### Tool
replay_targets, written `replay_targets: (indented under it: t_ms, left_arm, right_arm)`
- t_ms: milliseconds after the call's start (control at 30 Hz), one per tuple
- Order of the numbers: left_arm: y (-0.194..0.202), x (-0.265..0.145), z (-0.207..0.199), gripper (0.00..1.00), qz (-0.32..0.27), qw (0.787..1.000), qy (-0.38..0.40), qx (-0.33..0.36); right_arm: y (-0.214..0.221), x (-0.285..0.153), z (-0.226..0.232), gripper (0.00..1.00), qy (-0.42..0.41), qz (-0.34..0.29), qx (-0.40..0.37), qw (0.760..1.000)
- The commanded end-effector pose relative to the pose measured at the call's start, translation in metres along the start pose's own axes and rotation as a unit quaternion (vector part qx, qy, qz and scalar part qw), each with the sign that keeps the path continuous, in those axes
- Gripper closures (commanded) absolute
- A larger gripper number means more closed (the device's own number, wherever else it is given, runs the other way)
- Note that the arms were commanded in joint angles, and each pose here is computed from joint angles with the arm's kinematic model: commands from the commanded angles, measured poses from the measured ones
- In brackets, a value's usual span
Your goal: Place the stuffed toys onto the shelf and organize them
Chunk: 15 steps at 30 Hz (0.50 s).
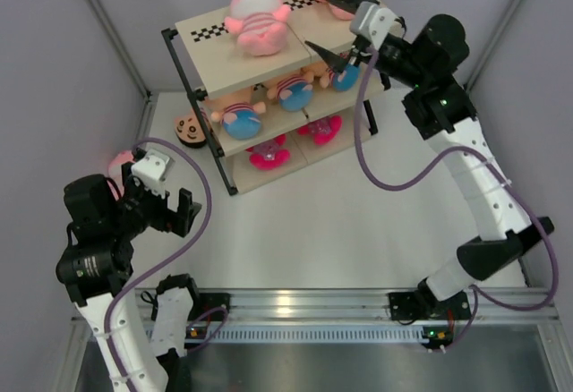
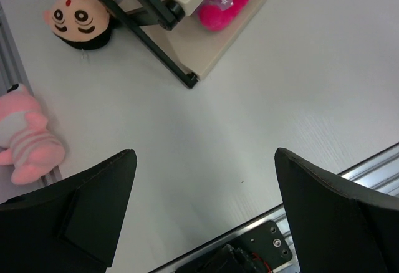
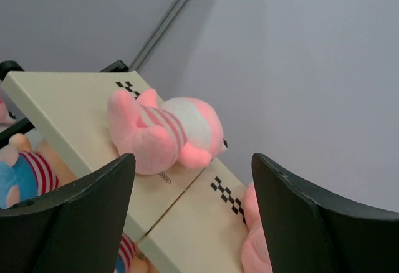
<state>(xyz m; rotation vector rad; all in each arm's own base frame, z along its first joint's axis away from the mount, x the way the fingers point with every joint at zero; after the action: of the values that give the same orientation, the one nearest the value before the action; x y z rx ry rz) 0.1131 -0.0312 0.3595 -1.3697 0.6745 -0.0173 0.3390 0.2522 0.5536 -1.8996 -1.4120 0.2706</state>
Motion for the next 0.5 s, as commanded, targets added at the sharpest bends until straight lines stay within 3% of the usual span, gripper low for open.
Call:
replay_targets:
  t_ms: [0, 100, 200, 300, 367, 467]
  left_arm:
    - [0.006, 0.009, 0.02, 0.02, 0.011, 0.998, -0.055, -0.011]
    - [0.013, 0.015, 0.027, 0.02, 0.022, 0.997, -0.069, -0.02]
    - [0.015, 0.02, 0.03, 0.03, 0.023, 0.997, -0.072, -0.031]
    - [0.014, 0.023, 0.032, 0.03, 0.021, 0.996, -0.072, -0.038]
    - [0.014, 0.024, 0.033, 0.03, 0.022, 0.996, -0.073, -0.045]
    - [0.011, 0.021, 0.033, 0.03, 0.018, 0.996, -0.078, -0.048]
  right_arm:
    - [-0.055, -0.056, -0.039, 0.24, 0.146, -0.024, 0.046, 0.988]
    - [-0.031, -0.092, -0.033, 0.25, 0.203, 0.025, 0.083, 0.975]
    - [-0.011, -0.102, -0.013, 0.25, 0.195, 0.044, 0.12, 0.972]
    - [-0.013, -0.085, -0.007, 0.25, 0.17, 0.002, 0.21, 0.963]
    - [-0.015, -0.071, -0.009, 0.25, 0.17, -0.025, 0.29, 0.941]
    - [-0.016, -0.042, -0.014, 0.24, 0.168, -0.053, 0.335, 0.926]
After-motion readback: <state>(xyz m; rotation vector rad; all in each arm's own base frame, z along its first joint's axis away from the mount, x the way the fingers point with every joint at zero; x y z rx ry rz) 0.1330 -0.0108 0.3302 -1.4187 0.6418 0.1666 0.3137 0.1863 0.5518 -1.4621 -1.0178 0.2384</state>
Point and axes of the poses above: each gripper's point midway between its finger pads, its own x axis out along the fingers, its own z axis along the line the jaws close on, y = z × x, the point moved 5 cm from there along -x, back along the fingers, and after that the axes turned 1 degree about -x, right-handed, at the moved point
